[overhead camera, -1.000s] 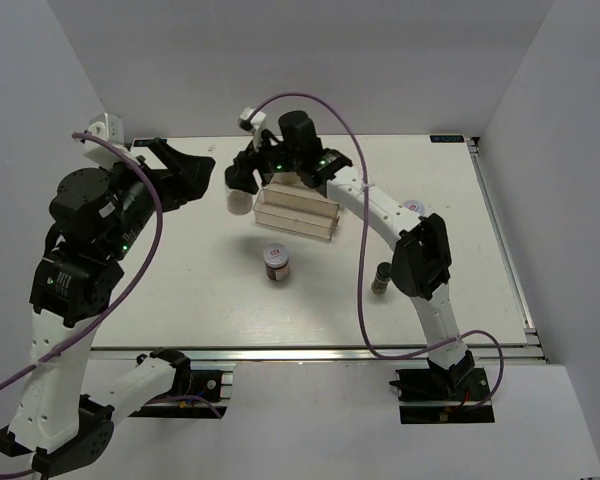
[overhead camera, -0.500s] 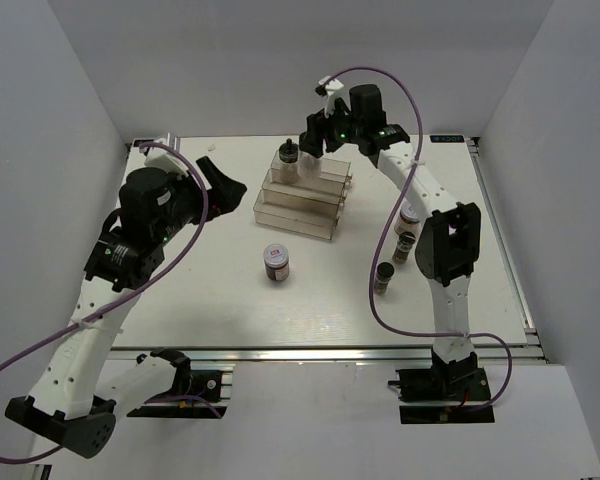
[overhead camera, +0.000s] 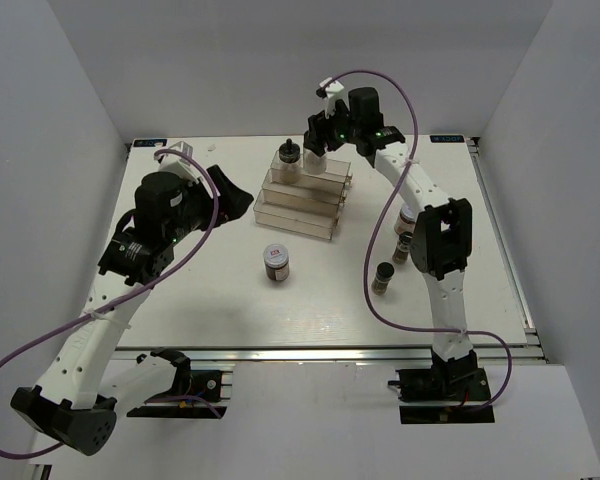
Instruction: Organize the condiment bottles
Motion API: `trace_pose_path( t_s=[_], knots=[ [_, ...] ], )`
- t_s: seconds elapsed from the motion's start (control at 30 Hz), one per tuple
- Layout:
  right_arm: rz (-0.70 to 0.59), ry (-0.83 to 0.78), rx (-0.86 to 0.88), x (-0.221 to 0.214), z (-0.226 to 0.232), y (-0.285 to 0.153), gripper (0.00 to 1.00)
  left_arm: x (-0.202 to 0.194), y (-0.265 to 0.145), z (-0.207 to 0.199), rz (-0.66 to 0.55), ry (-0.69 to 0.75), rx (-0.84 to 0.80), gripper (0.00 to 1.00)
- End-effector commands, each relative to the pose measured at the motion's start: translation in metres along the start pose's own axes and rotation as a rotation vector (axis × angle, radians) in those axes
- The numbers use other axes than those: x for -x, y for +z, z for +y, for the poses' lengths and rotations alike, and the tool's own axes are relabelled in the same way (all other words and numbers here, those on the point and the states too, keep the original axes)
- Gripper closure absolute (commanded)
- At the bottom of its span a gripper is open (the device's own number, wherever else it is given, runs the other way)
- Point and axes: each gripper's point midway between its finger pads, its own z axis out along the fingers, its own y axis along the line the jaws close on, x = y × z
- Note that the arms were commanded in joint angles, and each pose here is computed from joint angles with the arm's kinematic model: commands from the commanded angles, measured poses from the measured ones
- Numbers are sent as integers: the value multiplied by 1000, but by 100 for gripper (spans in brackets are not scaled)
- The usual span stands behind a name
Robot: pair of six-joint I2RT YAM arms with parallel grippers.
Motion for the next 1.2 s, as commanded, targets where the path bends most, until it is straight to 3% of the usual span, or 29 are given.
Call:
trace_pose_path(
  t_s=[0.0, 0.2, 1.03, 1.07, 1.17],
  knots=[
    [-136, -64, -64, 43, -21, -2, 100, -1, -5, -1, -9, -8, -12, 2],
    [-136, -58, -116, 29, -41, 9, 100, -10, -4, 5, 7, -19, 0, 2],
    [-74, -60, -116, -28, -50, 35, 100, -30, 12, 13, 80, -17, 11, 2],
    [-66, -61, -115, -33, -51, 35, 98, -32, 13, 14, 89, -18, 14, 2],
    [-49, -65, -107, -43, -49, 38, 78, -41, 17, 20, 121, -15, 27, 2]
  ],
)
